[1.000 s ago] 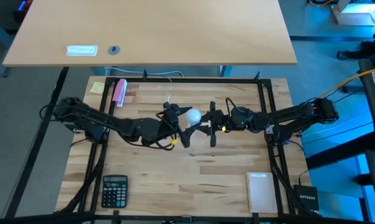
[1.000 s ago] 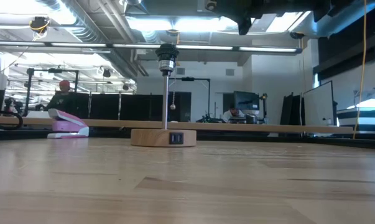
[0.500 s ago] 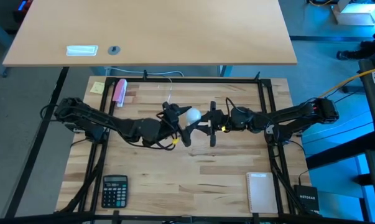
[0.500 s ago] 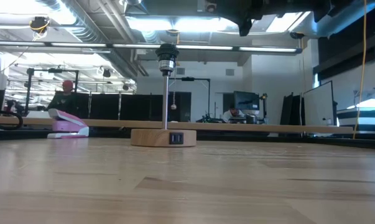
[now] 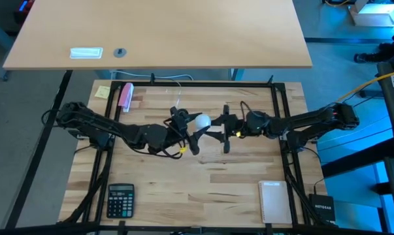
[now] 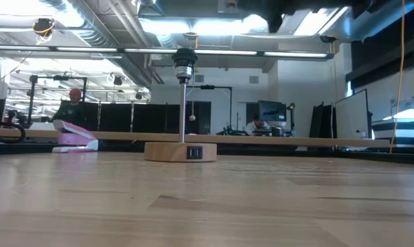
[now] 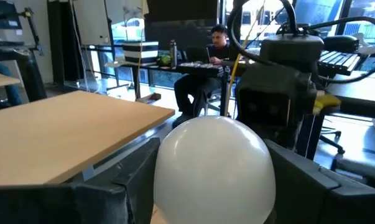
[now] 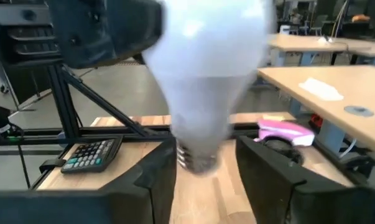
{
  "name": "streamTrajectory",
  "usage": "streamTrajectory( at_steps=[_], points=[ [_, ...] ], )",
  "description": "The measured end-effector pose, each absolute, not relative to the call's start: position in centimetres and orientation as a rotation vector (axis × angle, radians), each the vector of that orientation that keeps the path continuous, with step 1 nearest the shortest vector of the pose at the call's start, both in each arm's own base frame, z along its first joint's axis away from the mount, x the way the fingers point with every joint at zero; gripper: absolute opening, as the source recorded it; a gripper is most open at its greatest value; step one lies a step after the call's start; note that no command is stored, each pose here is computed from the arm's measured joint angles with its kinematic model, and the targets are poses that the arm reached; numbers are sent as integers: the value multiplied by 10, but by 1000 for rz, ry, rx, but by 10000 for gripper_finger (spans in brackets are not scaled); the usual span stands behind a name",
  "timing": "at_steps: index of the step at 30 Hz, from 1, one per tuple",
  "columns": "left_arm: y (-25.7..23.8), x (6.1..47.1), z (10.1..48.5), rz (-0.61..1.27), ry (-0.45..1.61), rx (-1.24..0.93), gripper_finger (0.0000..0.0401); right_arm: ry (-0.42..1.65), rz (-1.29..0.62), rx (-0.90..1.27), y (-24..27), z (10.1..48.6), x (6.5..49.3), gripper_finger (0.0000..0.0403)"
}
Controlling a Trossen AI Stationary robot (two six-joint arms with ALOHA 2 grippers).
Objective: Screw lightbulb
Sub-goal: Insert the white lightbulb into the brown lamp
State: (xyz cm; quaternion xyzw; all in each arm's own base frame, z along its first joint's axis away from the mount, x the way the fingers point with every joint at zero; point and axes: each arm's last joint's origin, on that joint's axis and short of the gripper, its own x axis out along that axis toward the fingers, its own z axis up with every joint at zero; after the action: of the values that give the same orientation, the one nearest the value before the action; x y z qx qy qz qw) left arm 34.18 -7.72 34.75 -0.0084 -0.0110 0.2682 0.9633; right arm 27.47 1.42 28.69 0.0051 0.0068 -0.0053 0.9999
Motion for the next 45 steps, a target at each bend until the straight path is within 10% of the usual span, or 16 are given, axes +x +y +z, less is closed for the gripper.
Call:
streamTrajectory(
  at_steps=[12, 24, 45],
  points=[
    [-85, 296, 377, 769, 25, 76, 232, 219, -121, -132, 0, 265, 270, 275],
    [-79, 270, 370, 846, 135, 83, 236, 141, -90, -16, -41, 163, 346, 279],
    [-76, 260, 368, 853, 153, 50, 239, 108, -51, -20, -53, 171, 384, 279]
  ],
)
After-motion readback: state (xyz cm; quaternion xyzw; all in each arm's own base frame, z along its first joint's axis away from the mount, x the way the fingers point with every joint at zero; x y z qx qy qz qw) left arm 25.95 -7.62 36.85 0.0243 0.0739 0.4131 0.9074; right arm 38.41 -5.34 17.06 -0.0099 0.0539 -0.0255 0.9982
